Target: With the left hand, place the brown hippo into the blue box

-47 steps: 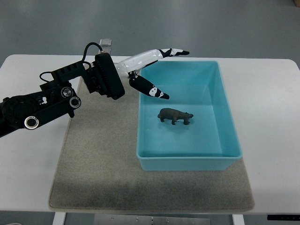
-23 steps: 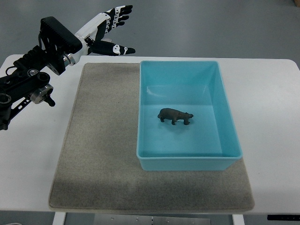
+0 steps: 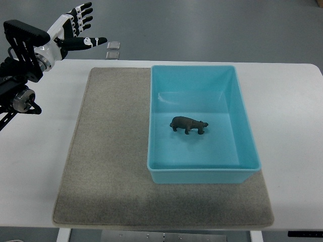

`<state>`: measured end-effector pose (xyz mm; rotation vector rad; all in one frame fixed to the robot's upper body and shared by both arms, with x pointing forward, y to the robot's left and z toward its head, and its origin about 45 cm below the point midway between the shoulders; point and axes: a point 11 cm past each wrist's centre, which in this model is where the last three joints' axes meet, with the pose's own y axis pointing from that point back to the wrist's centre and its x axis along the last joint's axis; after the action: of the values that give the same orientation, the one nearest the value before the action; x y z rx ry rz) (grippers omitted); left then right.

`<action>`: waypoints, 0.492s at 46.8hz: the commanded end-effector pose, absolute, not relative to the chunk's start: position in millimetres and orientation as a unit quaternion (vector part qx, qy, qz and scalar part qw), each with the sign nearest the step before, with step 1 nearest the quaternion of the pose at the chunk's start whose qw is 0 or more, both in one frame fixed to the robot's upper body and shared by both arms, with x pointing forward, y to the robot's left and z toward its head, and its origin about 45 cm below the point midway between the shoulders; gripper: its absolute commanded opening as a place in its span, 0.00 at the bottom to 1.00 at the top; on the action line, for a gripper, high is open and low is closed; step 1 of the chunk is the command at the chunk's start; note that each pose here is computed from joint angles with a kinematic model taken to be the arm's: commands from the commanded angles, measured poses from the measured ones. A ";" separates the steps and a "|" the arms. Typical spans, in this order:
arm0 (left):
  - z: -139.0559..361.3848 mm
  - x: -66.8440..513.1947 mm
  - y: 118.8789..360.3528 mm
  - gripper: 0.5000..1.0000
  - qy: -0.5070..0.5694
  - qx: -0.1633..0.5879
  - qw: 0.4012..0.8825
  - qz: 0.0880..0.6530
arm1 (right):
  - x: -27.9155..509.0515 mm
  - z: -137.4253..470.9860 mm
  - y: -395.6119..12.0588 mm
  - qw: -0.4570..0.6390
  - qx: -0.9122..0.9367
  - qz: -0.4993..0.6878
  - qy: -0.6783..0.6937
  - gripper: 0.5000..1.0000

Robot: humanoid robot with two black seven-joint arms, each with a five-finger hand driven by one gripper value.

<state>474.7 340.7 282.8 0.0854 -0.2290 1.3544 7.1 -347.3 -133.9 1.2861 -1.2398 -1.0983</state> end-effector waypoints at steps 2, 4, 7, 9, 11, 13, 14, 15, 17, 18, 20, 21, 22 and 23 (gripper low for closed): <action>278.6 475.1 351.5 1.00 -0.080 0.025 0.759 0.645 | 7.1 -133.9 -347.2 0.499 0.532 -0.454 -0.512 0.87; 278.6 475.5 354.4 1.00 -0.066 0.013 0.754 0.653 | 8.0 -133.9 -347.2 0.498 0.532 -0.453 -0.513 0.87; 277.2 475.5 361.1 1.00 -0.049 0.001 0.745 0.665 | 7.1 -133.9 -347.2 0.499 0.532 -0.454 -0.512 0.87; 276.6 475.7 365.9 1.00 -0.041 -0.005 0.739 0.673 | 7.1 -133.9 -347.2 0.499 0.532 -0.454 -0.512 0.87; 275.7 475.9 371.1 1.00 -0.036 -0.007 0.732 0.680 | 7.1 -133.9 -347.2 0.499 0.532 -0.454 -0.512 0.87; 274.6 476.1 375.5 1.00 -0.033 -0.008 0.727 0.686 | 7.1 -133.9 -347.4 0.499 0.531 -0.454 -0.513 0.87; 273.5 475.9 377.9 1.00 -0.032 -0.007 0.725 0.688 | 7.2 -133.9 -347.4 0.499 0.531 -0.454 -0.513 0.87; 273.2 475.9 379.5 1.00 -0.030 -0.008 0.723 0.690 | 7.2 -133.9 -347.2 0.498 0.531 -0.454 -0.513 0.87; 270.1 474.6 381.6 1.00 -0.025 -0.009 0.721 0.693 | 7.1 -133.9 -347.4 0.499 0.531 -0.454 -0.513 0.87; 266.3 473.1 382.2 1.00 -0.020 -0.008 0.720 0.694 | 7.1 -133.9 -347.4 0.499 0.531 -0.454 -0.513 0.87; 262.6 471.5 383.6 1.00 -0.014 -0.008 0.718 0.696 | 7.1 -133.9 -347.2 0.499 0.532 -0.454 -0.512 0.87; 262.9 471.5 383.6 1.00 -0.012 -0.011 0.718 0.696 | 7.2 -133.9 -347.2 0.498 0.531 -0.454 -0.513 0.87; 262.5 471.3 383.9 1.00 -0.009 -0.013 0.718 0.696 | 8.0 -133.9 -347.2 0.498 0.532 -0.453 -0.513 0.87; 262.8 471.4 383.8 1.00 -0.006 -0.017 0.718 0.696 | 7.2 -133.9 -347.4 0.499 0.531 -0.454 -0.513 0.87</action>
<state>471.8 383.3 263.2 -0.0187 -0.0327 1.5380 7.2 -347.3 -133.9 1.2855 -1.2408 -1.0983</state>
